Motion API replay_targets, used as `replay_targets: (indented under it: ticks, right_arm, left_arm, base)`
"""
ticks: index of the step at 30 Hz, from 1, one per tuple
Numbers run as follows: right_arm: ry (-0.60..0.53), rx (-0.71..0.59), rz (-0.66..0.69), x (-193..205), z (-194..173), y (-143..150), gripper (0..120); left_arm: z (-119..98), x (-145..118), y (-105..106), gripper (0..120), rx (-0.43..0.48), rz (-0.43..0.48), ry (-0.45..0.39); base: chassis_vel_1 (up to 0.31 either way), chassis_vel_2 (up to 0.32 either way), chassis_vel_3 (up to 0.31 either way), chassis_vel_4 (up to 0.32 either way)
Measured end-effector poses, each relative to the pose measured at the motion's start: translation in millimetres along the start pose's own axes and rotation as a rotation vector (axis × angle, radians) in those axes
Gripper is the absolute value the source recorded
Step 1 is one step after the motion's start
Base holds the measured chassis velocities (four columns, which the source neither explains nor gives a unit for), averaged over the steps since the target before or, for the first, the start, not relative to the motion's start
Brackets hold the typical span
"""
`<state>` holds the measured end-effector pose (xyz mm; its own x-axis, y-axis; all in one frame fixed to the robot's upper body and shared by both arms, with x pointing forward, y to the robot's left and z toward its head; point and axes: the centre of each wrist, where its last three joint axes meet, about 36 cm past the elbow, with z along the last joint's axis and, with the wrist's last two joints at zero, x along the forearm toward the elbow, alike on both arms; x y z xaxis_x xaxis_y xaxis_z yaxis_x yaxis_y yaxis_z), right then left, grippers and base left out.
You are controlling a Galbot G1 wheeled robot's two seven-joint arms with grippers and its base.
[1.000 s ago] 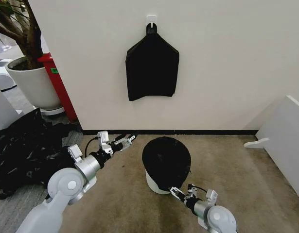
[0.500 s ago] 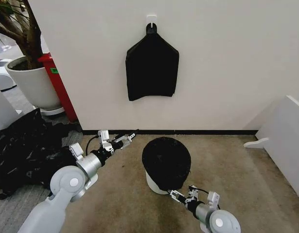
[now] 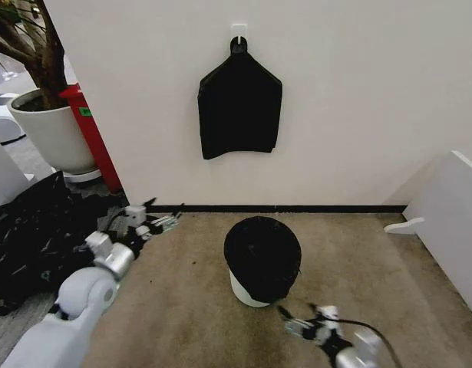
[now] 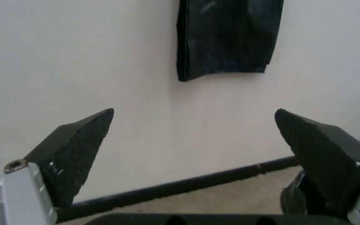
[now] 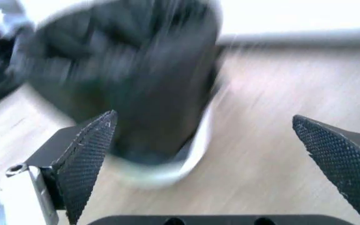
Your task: Place the garbage bag over the trash bin.
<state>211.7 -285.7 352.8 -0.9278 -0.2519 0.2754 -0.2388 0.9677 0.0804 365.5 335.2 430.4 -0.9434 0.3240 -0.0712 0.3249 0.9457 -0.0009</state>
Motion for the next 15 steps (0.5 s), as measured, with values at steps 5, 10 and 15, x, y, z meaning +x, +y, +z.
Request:
replay_targets:
  ticks: [5,10,15]
  right_arm:
    - [-0.223,0.043,0.213,-6.5,-34.9,8.2,100]
    - [-0.302,-0.037,0.252,-6.9,-71.7,30.6,100]
    - [-0.312,-0.087,0.231,0.3,-81.5,47.9,100]
  left_arm:
    - [15.8,51.3,-38.6,100,-0.001,-0.054,-0.022]
    - [12.9,91.7,-76.1,100,-0.003,-0.084,-0.015]
    - [-7.8,104.9,-98.7,100,-0.042,-0.073,-0.013]
  base:
    - [0.0,0.0,0.0,0.0]
    - [0.0,0.0,0.0,0.0]
    - [0.0,0.0,0.0,0.0]
